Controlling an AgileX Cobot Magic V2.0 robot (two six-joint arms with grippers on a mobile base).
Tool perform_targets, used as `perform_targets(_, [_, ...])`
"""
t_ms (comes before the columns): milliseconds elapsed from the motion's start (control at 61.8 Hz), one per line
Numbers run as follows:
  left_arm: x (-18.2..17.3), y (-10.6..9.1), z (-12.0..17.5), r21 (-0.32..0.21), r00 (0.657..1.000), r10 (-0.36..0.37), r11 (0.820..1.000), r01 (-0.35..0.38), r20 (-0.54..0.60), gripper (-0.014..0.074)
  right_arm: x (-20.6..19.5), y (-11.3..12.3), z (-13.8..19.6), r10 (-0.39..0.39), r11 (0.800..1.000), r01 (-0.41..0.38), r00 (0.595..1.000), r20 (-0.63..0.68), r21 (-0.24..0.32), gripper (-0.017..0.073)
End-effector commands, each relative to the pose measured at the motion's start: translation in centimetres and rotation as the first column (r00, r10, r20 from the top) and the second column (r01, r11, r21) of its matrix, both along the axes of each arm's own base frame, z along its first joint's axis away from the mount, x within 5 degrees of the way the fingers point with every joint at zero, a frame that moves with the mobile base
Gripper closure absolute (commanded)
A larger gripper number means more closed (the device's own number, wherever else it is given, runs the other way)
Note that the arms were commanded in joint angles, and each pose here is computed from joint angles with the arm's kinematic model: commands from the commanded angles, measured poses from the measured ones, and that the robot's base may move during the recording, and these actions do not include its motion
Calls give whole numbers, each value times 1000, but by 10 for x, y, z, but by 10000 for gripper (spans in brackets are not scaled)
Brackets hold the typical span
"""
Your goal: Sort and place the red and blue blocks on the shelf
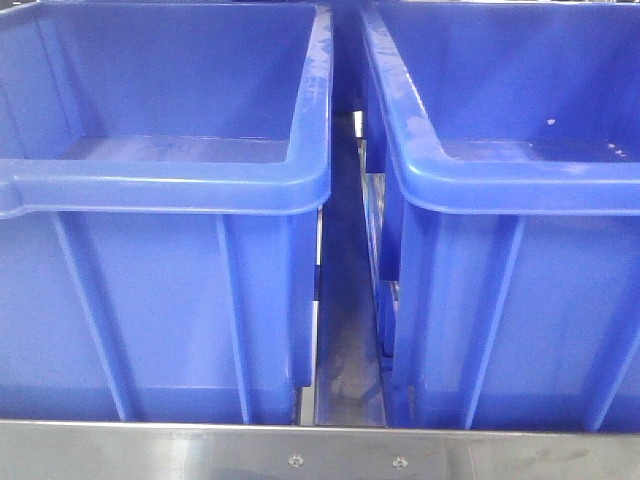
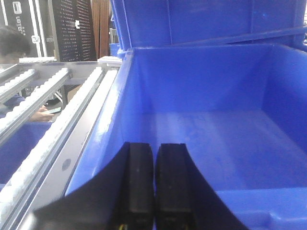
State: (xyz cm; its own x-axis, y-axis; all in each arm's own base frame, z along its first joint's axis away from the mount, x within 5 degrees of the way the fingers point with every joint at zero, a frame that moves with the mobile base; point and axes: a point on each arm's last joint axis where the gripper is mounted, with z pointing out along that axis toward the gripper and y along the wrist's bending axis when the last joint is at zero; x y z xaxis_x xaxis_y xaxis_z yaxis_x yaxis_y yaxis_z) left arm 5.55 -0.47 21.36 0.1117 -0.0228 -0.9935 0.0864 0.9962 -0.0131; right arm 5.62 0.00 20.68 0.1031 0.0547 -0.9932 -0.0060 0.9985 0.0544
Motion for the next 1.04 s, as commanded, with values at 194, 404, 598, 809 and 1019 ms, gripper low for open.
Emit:
perform_targets(194, [-1,0,-6,-5,998,-2,1000,2,67,468,-5,0,17,-2,1000,4,991,137,-11,504])
perform_targets(404, [-1,0,-6,-5,998,-2,1000,2,67,468,-5,0,17,-2,1000,4,991,137,-11,504])
perform_targets(598, [-1,0,-6,-5,998,-2,1000,2,67,469,-5,0,17,-2,1000,4,991,137,-11,504])
perform_targets(809, [-1,0,-6,-5,998,-2,1000,2,67,468,-5,0,17,-2,1000,4,991,137,-11,504])
perform_targets(1019, [-1,0,-6,-5,998,-2,1000,2,67,469,-5,0,17,-2,1000,4,991,137,-11,504])
